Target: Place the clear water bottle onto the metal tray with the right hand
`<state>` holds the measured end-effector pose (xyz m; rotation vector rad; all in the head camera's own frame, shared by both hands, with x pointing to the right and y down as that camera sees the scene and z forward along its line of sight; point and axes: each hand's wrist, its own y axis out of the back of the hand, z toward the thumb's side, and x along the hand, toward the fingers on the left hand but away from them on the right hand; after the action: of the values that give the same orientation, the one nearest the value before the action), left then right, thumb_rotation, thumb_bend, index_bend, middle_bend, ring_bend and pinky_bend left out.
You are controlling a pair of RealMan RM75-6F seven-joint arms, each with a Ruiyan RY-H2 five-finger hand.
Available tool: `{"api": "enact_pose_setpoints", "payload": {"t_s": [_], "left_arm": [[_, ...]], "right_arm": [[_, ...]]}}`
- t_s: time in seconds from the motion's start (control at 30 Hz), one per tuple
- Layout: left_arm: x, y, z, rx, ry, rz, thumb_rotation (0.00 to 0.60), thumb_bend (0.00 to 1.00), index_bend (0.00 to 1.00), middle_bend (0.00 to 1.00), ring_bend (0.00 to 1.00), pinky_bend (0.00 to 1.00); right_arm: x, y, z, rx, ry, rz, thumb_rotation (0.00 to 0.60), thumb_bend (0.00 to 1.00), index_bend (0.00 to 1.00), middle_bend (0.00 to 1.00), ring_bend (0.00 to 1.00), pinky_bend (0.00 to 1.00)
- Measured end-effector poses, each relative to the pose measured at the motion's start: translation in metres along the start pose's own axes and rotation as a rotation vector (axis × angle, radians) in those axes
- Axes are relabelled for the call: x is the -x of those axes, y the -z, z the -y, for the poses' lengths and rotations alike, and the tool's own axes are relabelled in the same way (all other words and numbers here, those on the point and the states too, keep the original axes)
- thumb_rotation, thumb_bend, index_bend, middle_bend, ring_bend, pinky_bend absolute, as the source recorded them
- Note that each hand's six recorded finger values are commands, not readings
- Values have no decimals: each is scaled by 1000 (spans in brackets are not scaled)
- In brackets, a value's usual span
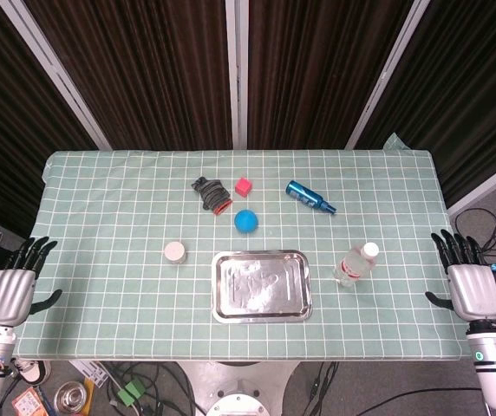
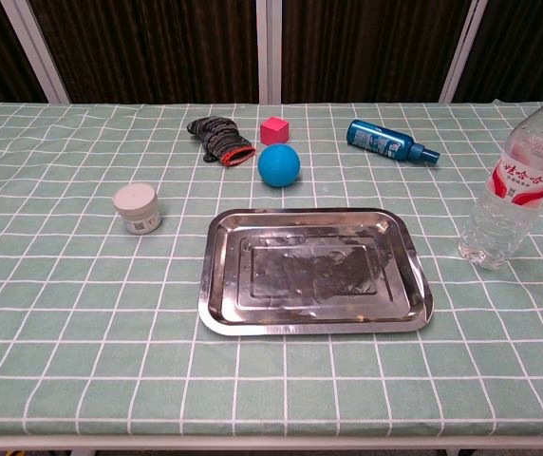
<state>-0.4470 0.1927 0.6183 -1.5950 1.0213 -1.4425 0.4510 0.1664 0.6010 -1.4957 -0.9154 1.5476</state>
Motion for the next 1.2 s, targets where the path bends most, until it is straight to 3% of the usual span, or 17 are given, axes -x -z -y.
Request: {"api": "enact_pose_setpoints", "payload": {"t_s": [0.37, 0.53, 0.63, 0.73, 0.97, 1.07, 1.2], "left_arm": [[0, -6, -4, -4, -6, 18, 600, 230, 163, 180, 87, 191], [-3, -5, -5, 5, -11, 16, 600, 230, 162, 180, 87, 191], [-2, -4, -5, 11, -9, 11, 600, 230, 162, 180, 87, 191], [-1, -2, -2, 17, -7, 6, 600, 230, 162, 181, 87, 191], [0, -5, 2, 21, -6, 20, 600, 230, 163, 180, 87, 190], [-1, -4, 1, 16, -9, 20, 600, 230, 162, 180, 87, 191], [-2, -1, -2, 5, -13, 19, 600, 230, 163, 180, 87, 191]], "right_arm": [[-3, 2, -5, 20, 12, 1, 600, 0, 0, 41, 0, 0], [-4, 0, -4, 129, 0, -2, 600, 0, 0, 46, 0, 0], [-4, -2, -2, 291, -14, -8, 600, 0, 0, 49, 0, 0], [-3, -4, 2, 517, -28, -9, 600, 0, 0, 54, 0, 0], [4, -10, 27, 1127, -110, 17, 600, 0, 0, 60, 0, 0], [11, -19, 44, 1281, -166, 17, 600, 0, 0, 62, 0, 0], [23, -42, 64, 1352, -224, -25, 600, 0, 0, 68, 0, 0]]}}
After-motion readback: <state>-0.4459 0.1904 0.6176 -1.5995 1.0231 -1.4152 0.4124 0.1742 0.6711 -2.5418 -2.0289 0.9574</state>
